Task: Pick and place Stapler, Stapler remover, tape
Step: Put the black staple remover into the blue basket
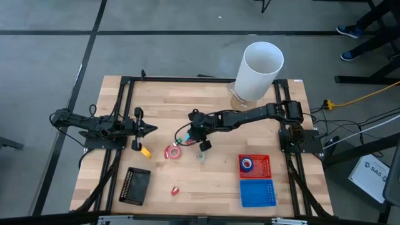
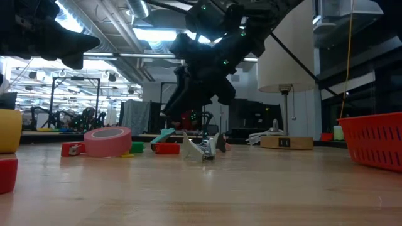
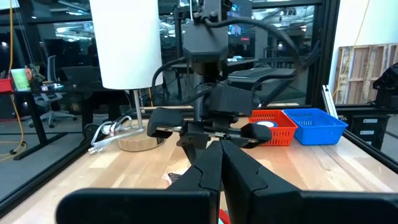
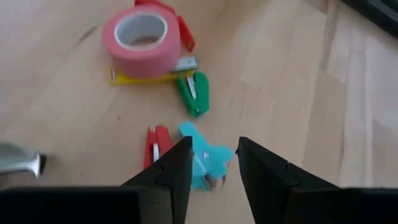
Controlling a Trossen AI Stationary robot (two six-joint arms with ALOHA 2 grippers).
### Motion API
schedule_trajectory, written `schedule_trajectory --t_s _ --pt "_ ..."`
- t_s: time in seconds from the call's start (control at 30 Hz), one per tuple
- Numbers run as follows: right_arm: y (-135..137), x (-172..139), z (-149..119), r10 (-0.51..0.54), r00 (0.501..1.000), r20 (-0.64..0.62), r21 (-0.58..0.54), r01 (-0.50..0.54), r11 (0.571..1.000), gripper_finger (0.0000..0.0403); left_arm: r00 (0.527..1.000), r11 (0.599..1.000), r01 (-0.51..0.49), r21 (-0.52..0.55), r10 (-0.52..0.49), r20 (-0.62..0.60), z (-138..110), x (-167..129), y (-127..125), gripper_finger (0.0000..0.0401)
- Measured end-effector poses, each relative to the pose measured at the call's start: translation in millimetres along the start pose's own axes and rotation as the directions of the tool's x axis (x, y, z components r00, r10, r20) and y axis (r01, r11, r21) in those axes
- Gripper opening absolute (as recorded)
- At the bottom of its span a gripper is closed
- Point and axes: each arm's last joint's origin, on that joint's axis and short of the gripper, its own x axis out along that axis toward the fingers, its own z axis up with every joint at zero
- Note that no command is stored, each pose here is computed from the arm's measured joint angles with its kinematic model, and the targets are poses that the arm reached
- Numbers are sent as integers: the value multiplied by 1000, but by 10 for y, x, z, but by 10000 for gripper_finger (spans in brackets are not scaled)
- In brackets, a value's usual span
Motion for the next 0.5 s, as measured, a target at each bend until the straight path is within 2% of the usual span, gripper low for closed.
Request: schedule_trajectory --t_s 0.27,0.5 --pt "65 -4 -89 56 994 -96 10 -55 998 131 1000 1000 0 0 0 0 -1 0 0 4" --pt "163 0 -34 68 994 -88 -10 -69 998 131 1000 1000 0 0 0 0 0 0 0 4"
